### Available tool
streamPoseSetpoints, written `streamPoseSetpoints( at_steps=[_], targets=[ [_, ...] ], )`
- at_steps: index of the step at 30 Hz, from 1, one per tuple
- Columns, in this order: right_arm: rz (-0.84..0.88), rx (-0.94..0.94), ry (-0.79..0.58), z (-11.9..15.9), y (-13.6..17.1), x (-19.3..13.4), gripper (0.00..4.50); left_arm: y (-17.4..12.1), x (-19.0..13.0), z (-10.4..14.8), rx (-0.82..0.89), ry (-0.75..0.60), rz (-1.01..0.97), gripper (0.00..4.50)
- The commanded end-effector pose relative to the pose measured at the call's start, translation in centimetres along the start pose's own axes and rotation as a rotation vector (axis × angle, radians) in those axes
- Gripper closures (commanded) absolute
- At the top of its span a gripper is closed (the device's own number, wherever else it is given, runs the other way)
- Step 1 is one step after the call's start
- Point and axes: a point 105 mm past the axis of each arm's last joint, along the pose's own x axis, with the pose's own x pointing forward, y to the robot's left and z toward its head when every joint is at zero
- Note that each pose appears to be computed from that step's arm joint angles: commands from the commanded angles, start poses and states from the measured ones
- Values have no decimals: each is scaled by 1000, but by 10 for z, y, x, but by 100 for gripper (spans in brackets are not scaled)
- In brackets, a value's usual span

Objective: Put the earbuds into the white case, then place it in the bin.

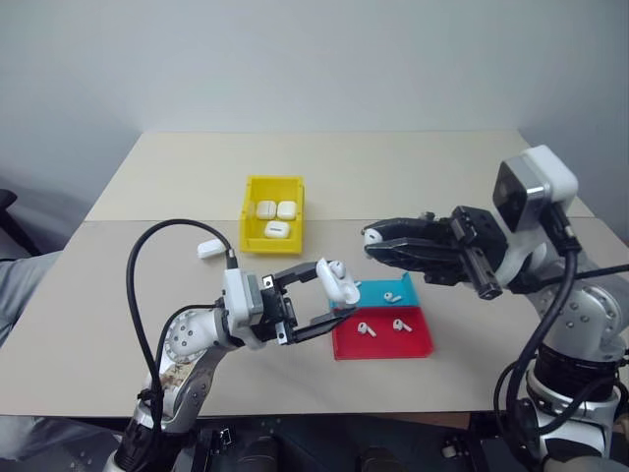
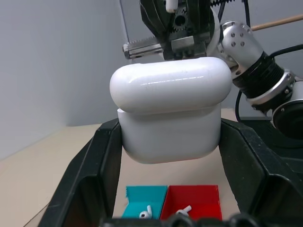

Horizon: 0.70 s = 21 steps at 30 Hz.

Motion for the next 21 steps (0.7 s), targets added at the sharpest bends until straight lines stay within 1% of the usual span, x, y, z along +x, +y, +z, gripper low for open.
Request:
streamPoseSetpoints(
  at_steps=[1,8,17,21],
  targets=[
    [3,-3,-9,-4,8,6,375,-2,4,9,-8,-47,-25,171],
    [-13,27,16,-20,14,6,375,-3,4,9,-15,-54,-25,171],
    [-15,61,35,-32,17,5,375,-4,3,11,-9,-53,-13,171],
    [-27,47,44,-37,16,6,375,-3,2,10,0,-49,-5,171]
  ],
)
